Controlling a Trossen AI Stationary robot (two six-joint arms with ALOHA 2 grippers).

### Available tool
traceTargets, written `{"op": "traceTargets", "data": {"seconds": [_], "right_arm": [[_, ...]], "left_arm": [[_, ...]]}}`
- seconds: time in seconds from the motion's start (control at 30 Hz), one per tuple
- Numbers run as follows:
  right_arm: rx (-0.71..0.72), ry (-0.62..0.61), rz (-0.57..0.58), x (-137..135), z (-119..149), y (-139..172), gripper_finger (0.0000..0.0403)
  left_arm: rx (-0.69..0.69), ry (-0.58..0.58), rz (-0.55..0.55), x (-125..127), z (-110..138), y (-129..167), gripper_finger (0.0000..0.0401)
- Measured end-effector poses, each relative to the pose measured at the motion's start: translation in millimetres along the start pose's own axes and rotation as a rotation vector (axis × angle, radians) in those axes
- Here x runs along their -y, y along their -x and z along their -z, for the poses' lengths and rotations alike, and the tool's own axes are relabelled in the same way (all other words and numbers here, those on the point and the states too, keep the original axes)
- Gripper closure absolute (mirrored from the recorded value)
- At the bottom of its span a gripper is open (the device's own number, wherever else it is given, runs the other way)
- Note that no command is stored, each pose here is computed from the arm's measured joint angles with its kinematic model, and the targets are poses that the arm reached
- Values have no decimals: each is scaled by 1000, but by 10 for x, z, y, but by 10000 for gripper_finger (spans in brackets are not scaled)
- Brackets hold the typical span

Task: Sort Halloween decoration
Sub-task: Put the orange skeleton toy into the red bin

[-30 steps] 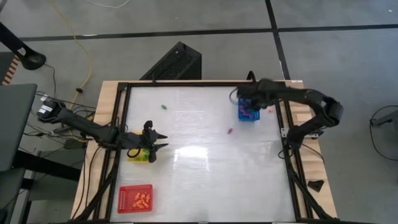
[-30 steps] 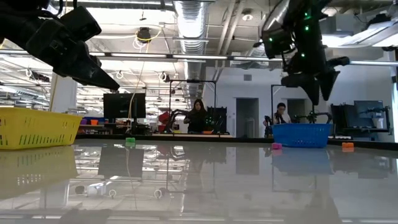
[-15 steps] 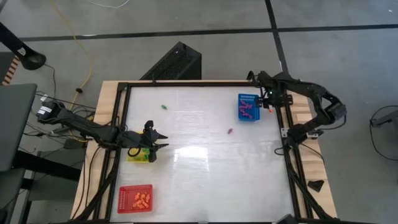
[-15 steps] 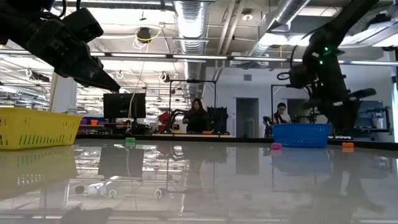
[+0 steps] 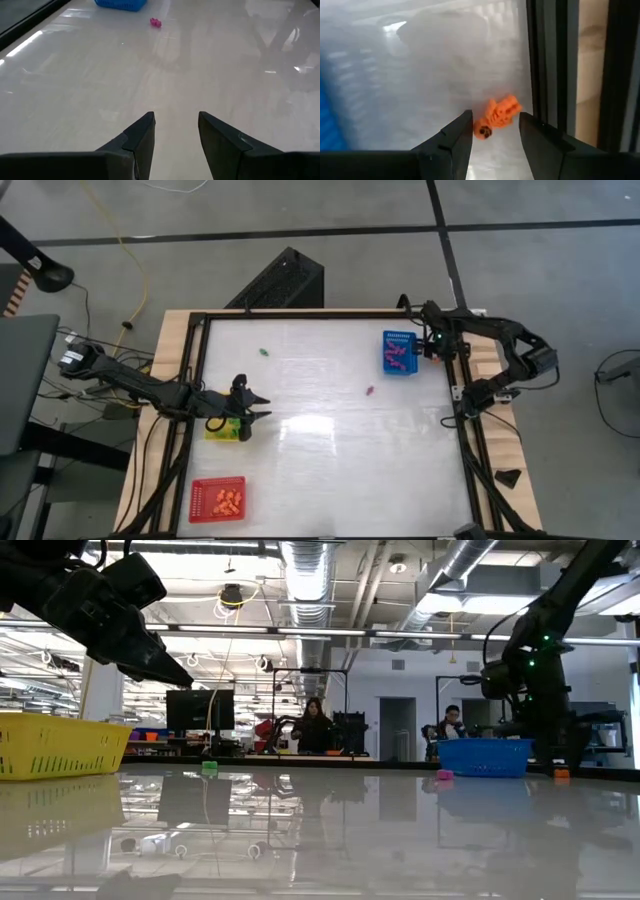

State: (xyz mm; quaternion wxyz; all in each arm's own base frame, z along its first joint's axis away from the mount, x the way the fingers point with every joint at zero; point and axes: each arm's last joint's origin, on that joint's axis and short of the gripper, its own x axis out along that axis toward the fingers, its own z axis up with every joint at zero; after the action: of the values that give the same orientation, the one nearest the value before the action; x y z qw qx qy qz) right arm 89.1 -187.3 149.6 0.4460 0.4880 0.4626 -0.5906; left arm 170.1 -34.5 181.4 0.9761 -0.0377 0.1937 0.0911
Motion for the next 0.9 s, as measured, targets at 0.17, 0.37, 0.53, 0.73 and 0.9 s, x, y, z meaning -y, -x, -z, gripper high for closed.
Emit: {"op": "traceTargets", "data": {"seconds": [0.17,0.37,0.53,0.73,0.9], "right_arm": [[7,-22,-52,33,-14,-74,221],[30,-20,-59,20,-31,-75,286],[30,-3,-54,-1,-56,-31,339],[53,62,-52,-145,-114,242,345],[21,121,-36,-226,-79,429,345]], "left_arm": [[-2,1,9,3,1,0,260],[-3,0,10,3,1,0,260],[-3,0,9,3,1,0,260],[-3,-7,9,3,1,0,260],[-3,-10,10,3,2,0,260]]}}
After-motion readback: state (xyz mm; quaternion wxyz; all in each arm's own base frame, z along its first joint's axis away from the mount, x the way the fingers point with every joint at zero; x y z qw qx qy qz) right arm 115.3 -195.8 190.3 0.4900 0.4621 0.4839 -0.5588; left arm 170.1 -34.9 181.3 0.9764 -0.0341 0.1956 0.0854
